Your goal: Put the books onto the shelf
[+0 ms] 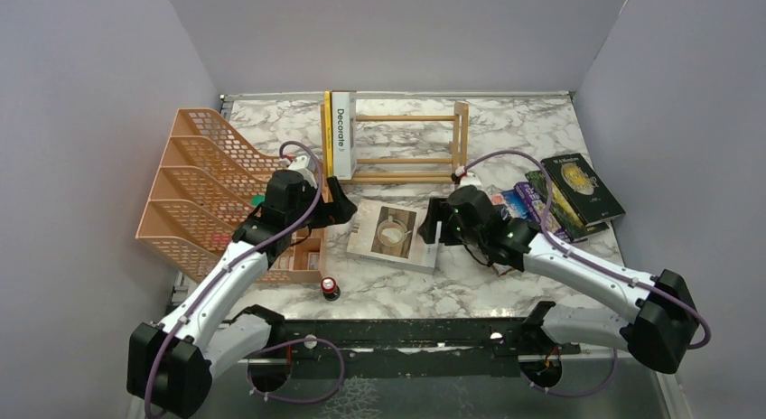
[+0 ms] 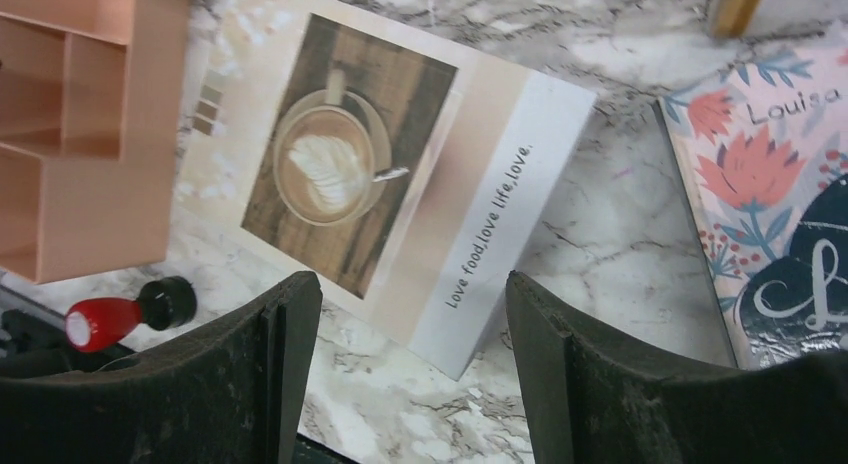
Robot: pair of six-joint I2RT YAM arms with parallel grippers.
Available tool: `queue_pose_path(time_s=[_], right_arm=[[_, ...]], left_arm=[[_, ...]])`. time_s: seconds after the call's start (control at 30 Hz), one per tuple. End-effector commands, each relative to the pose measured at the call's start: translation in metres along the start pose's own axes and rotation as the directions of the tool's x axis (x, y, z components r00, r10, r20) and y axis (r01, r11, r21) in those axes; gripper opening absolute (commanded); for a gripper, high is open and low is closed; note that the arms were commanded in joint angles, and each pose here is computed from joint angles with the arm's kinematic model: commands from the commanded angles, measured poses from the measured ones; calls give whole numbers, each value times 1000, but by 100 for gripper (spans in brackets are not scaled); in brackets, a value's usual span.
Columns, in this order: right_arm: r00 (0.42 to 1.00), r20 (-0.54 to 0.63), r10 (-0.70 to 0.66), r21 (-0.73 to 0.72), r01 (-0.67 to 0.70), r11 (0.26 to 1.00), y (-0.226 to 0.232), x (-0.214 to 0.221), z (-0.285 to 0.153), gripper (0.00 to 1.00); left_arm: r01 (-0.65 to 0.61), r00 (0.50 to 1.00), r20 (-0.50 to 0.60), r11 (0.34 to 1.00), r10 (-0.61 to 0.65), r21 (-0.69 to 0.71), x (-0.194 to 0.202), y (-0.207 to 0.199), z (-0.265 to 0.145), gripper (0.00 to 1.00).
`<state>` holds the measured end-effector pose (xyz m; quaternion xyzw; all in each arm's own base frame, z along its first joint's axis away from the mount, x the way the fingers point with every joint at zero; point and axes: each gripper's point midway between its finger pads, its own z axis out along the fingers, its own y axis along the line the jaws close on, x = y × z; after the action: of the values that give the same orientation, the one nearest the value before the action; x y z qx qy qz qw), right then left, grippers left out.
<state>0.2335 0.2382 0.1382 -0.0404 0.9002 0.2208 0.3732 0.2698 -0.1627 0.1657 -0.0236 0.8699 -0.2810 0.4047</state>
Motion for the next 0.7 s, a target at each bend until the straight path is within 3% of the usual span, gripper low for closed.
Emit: queue_pose_path(time_s=[0.0,0.17,0.67], right_arm=[[999,-1,48,146,-48,988,-32,18,9,73],[997,-18,72,190,-67,979,-43,35,29,73],[971,-42,236,100,-231,968,-24,55,52,63]], left_arm=[[32,999,-41,999,-31,28,12,-2,9,95],[45,995,-91,999,-42,26,27,3,22,95],[122,979,-163,992,-124,-22,56,16,52,87]])
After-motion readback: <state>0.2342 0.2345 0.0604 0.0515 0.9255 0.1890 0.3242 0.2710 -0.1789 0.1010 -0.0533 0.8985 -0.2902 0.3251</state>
